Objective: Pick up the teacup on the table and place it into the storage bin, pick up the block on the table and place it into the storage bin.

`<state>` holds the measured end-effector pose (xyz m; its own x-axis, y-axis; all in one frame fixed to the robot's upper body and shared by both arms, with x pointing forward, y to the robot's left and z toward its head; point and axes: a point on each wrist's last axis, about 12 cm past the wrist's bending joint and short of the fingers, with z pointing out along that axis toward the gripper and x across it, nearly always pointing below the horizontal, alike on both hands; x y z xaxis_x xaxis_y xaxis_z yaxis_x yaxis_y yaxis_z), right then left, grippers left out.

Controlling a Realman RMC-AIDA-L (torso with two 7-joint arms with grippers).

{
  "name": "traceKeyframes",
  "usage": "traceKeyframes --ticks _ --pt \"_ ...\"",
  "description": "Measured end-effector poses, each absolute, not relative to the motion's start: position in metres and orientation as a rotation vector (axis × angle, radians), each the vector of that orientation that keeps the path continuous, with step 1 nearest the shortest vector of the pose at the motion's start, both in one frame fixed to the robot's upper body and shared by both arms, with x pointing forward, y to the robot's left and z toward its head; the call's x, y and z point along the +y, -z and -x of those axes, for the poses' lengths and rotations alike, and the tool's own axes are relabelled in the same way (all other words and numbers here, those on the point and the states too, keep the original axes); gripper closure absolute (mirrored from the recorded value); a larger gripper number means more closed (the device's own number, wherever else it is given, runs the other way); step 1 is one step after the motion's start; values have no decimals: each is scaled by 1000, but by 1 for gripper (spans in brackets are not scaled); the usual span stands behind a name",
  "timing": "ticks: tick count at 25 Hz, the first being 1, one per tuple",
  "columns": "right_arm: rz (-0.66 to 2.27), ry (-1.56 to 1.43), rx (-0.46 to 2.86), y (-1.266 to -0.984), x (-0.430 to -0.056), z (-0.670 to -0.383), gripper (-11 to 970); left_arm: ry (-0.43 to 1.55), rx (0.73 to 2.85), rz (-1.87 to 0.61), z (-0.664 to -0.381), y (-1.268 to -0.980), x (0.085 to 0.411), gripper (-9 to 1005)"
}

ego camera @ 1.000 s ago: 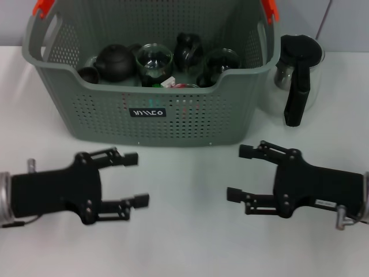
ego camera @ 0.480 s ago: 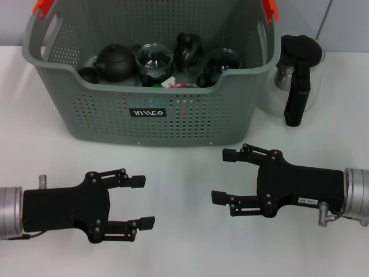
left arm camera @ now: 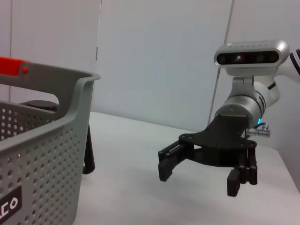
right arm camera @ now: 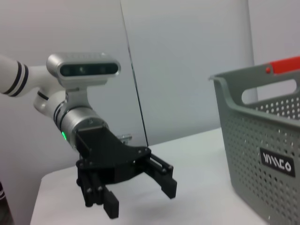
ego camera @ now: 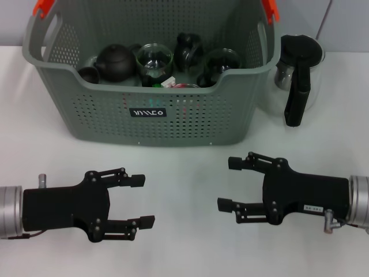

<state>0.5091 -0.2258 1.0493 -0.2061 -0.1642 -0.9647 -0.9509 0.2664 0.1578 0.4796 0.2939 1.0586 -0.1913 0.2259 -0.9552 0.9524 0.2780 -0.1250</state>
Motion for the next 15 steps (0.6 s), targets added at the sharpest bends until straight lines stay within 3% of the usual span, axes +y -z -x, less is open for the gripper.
traceKeyframes --ticks 15 --pt "1062 -1066 1626 -1043 -229 -500 14 1010 1631 -1103 -478 -1058 293 185"
